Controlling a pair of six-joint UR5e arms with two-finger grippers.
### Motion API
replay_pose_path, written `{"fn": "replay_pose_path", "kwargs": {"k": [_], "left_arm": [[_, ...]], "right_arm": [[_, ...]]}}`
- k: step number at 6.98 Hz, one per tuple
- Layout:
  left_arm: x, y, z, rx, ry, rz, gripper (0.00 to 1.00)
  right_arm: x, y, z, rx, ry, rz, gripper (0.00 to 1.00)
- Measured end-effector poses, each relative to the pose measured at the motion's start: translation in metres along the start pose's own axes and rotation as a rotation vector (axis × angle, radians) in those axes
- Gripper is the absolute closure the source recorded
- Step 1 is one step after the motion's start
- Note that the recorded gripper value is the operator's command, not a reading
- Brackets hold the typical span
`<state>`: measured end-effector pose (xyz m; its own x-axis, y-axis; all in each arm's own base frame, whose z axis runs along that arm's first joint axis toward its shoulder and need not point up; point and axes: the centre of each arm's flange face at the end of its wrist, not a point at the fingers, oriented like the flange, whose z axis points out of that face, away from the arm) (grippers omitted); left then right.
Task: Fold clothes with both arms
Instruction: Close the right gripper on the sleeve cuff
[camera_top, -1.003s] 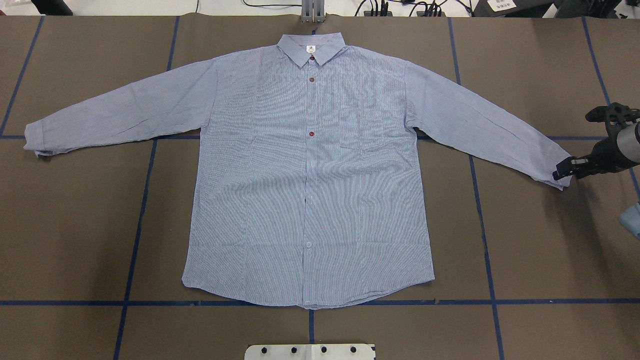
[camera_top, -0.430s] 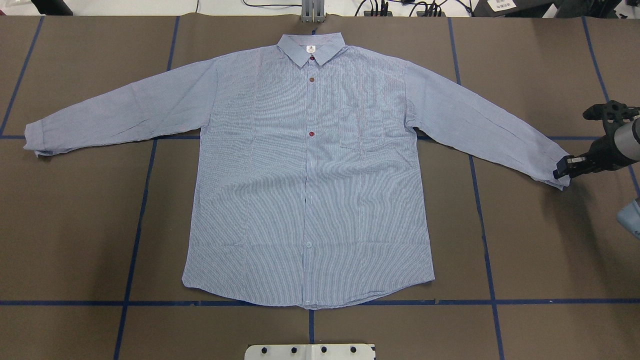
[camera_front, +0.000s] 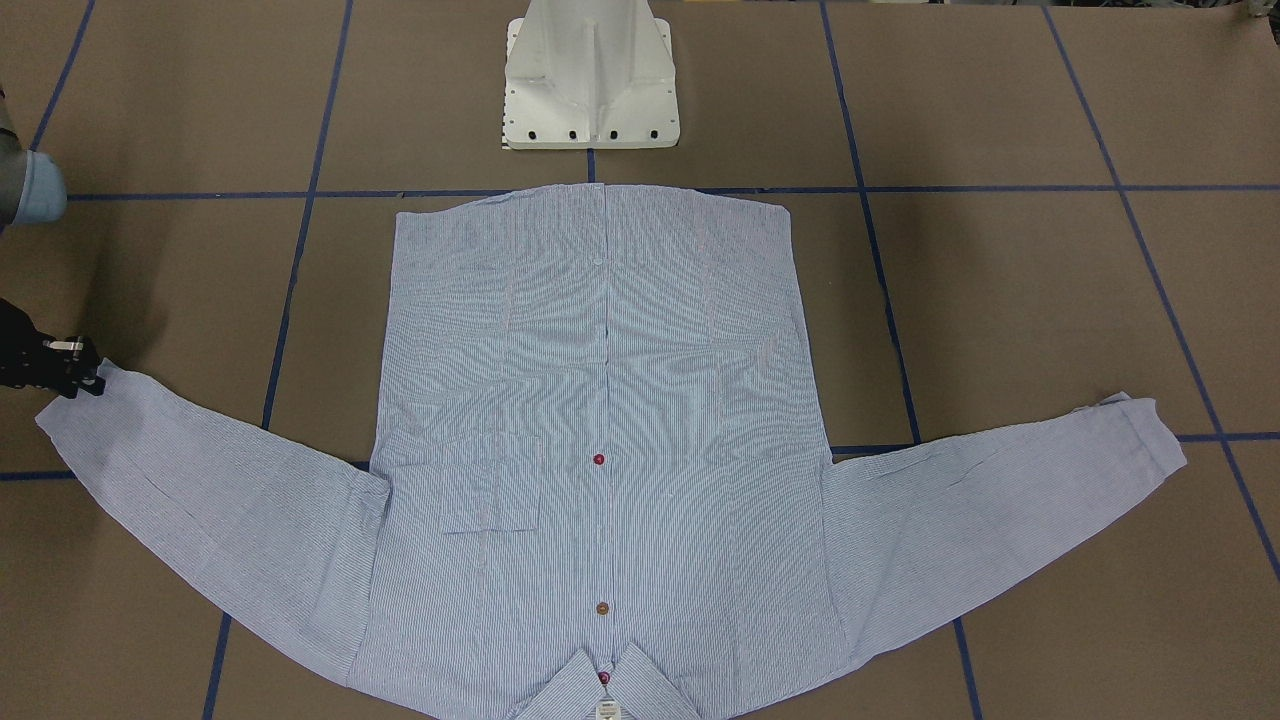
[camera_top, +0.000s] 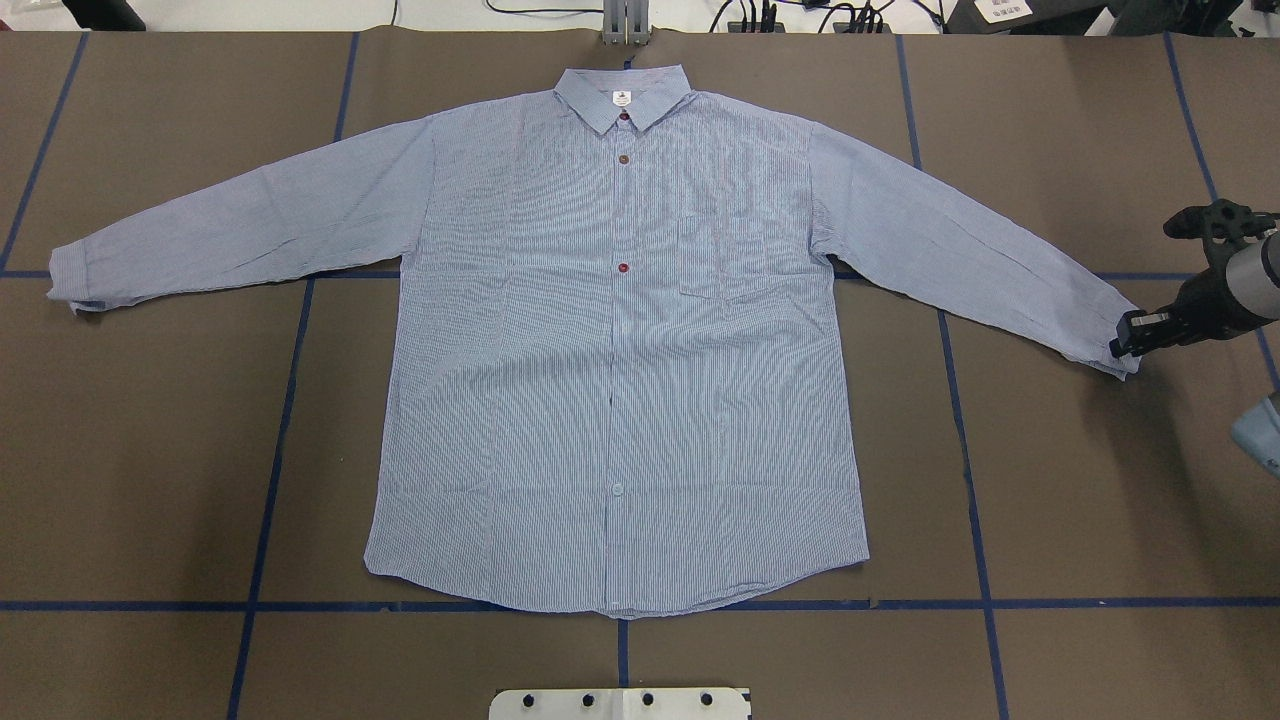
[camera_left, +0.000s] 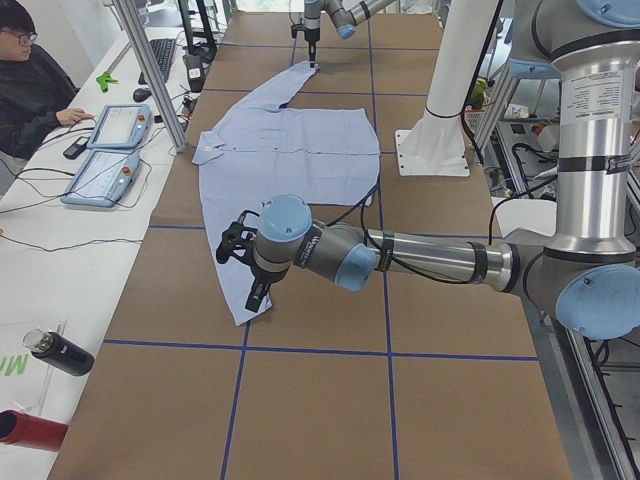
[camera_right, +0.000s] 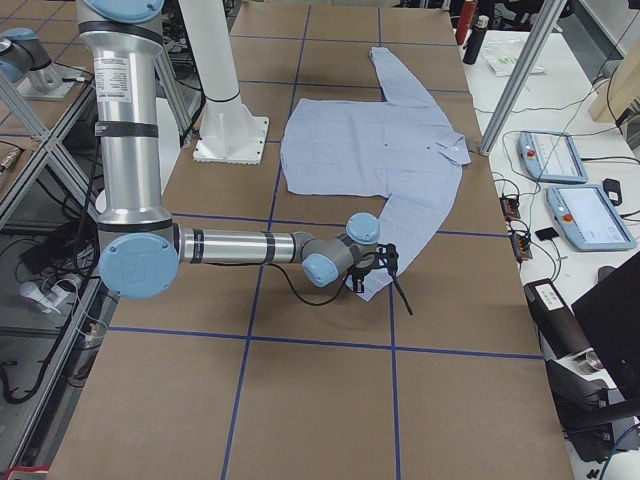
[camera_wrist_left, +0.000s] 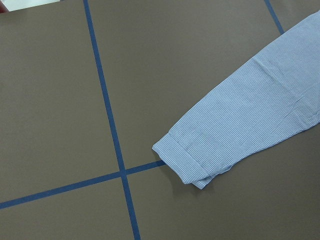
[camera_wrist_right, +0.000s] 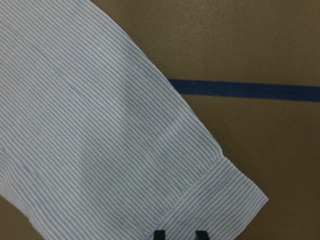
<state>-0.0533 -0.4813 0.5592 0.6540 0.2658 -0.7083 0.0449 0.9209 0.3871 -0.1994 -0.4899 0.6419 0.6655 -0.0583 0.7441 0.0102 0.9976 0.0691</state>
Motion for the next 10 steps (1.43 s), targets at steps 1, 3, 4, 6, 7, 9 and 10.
{"fn": "replay_pose_path", "kwargs": {"k": [1,3,4,6,7,9,10], "left_arm": [[0.000,0.000,0.000,0.001,0.000,0.000,0.00],[0.001,-0.001,-0.001,0.003,0.000,0.003,0.00],[0.002,-0.002,-0.001,0.004,0.000,0.004,0.00],[0.003,-0.004,-0.002,0.007,0.000,0.007,0.00],[0.003,-0.005,-0.002,0.008,0.001,0.009,0.00],[0.004,-0.007,-0.003,0.010,0.001,0.011,0.00],[0.004,-0.008,-0.004,0.011,0.001,0.012,0.00]], "right_arm": [[0.002,0.002,0.000,-0.003,0.001,0.001,0.59],[0.003,0.002,0.000,-0.003,0.002,0.003,0.49],[0.003,0.001,-0.001,0.000,0.002,0.001,0.49],[0.003,-0.003,-0.002,0.009,0.006,-0.007,0.50],[0.003,-0.006,-0.002,0.011,0.009,-0.012,0.50],[0.004,-0.013,-0.004,0.015,0.028,-0.040,0.50],[0.005,-0.020,-0.006,0.015,0.047,-0.065,0.50]]}}
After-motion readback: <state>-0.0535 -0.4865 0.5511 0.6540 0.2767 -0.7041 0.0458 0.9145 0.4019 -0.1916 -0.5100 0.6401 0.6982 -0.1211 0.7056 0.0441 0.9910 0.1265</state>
